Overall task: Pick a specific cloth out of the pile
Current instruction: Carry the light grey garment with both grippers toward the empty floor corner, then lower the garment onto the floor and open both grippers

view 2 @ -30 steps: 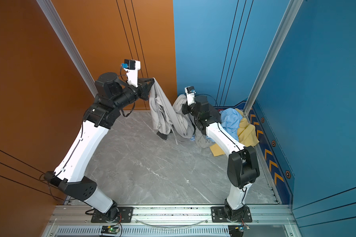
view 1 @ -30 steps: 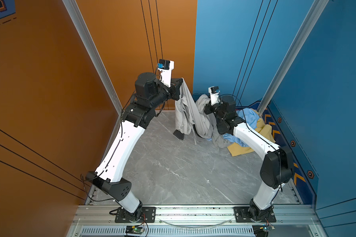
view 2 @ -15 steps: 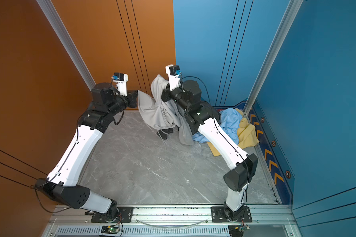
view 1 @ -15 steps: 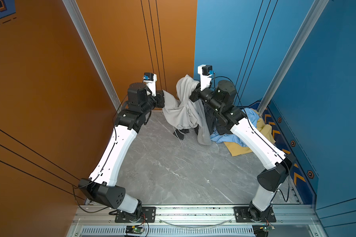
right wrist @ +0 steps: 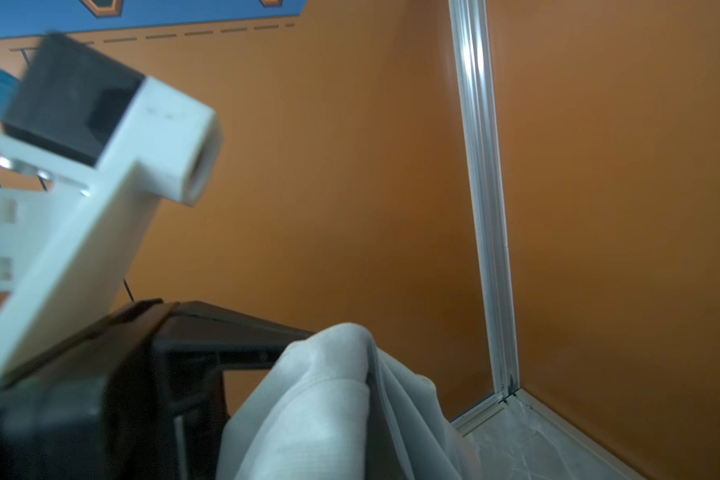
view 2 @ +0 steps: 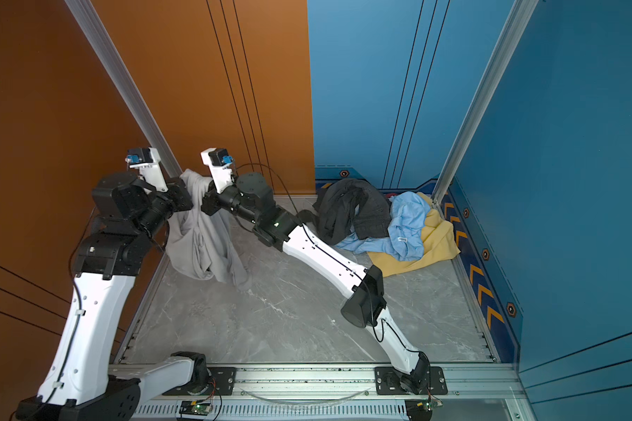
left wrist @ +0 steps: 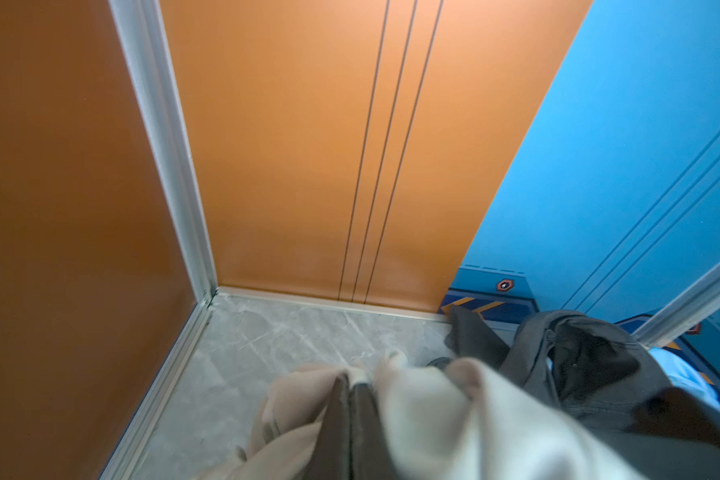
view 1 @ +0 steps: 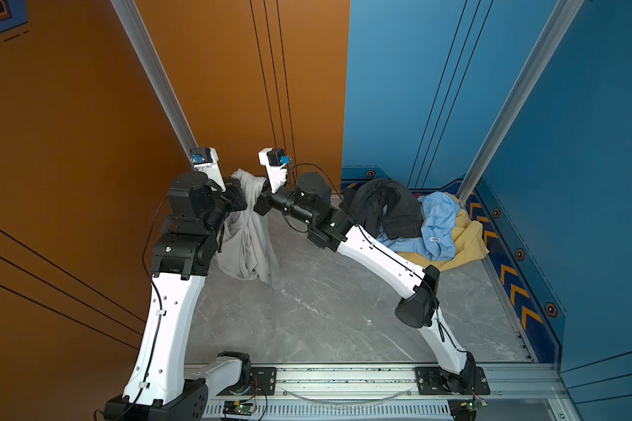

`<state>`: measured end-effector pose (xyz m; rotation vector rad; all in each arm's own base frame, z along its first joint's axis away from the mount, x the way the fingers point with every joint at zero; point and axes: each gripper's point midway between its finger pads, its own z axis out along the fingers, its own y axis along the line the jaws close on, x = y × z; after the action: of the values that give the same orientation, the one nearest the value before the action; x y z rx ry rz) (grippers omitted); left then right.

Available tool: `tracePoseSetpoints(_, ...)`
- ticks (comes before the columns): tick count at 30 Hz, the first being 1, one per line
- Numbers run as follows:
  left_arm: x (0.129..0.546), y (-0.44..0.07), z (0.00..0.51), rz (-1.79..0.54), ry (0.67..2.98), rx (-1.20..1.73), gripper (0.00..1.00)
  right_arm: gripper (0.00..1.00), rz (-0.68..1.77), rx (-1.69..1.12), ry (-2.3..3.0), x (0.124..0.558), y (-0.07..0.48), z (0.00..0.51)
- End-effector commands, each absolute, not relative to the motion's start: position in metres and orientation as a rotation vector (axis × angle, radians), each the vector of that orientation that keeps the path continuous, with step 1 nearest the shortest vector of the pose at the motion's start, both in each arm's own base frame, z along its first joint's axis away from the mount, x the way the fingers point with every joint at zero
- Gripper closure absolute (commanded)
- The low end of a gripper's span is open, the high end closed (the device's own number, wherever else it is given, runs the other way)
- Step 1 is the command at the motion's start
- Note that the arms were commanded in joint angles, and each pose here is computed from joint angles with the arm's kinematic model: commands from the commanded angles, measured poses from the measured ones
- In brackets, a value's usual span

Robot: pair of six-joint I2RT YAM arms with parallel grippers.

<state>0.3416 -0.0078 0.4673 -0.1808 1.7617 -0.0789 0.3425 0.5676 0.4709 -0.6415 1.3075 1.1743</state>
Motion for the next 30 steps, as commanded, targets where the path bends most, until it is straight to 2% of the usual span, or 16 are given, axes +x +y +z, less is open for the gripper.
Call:
tracePoseSetpoints(1, 0.322, 0.005, 0.45, -0.021, 1.803, -0.229, 1.0, 1.0, 1.292, -0.598, 1.176, 0.321, 0.568, 0.508)
tracePoseSetpoints(6, 0.322, 0.005, 0.392, -0.041, 1.914, -0.284, 1.0, 1.0, 1.275, -0.616, 1.331, 0.337, 0.576, 0.438)
tracePoseSetpoints(11, 0.335, 0.0, 0.307, -0.108, 2.092, -0.361, 1.0, 1.0, 1.201, -0.603, 1.578, 0.359, 0.554, 0.329)
tracePoseSetpoints(17, 0.346, 0.005, 0.2, -0.181, 2.304, -0.497, 1.0, 1.0, 1.161, -0.642, 1.91, 0.359, 0.538, 0.214)
tracePoseSetpoints(21, 0.346, 0.017, 0.165, -0.202, 2.381, -0.593, 1.0, 0.98, 1.074, -0.685, 2.087, 0.359, 0.534, 0.171)
tracePoseSetpoints(25, 0.348, 0.028, 0.155, -0.223, 2.41, -0.637, 0.99, 0.93, 1.026, -0.766, 2.195, 0.355, 0.538, 0.154)
tracePoseSetpoints(26, 0.348, 0.031, 0.152, -0.225, 2.421, -0.651, 0.93, 0.9, 1.025, -0.775, 2.218, 0.354, 0.538, 0.148)
tracePoseSetpoints(30, 0.348, 0.038, 0.143, -0.274, 2.462, -0.696, 0.55, 0.77, 0.986, -0.794, 2.312, 0.352, 0.531, 0.128)
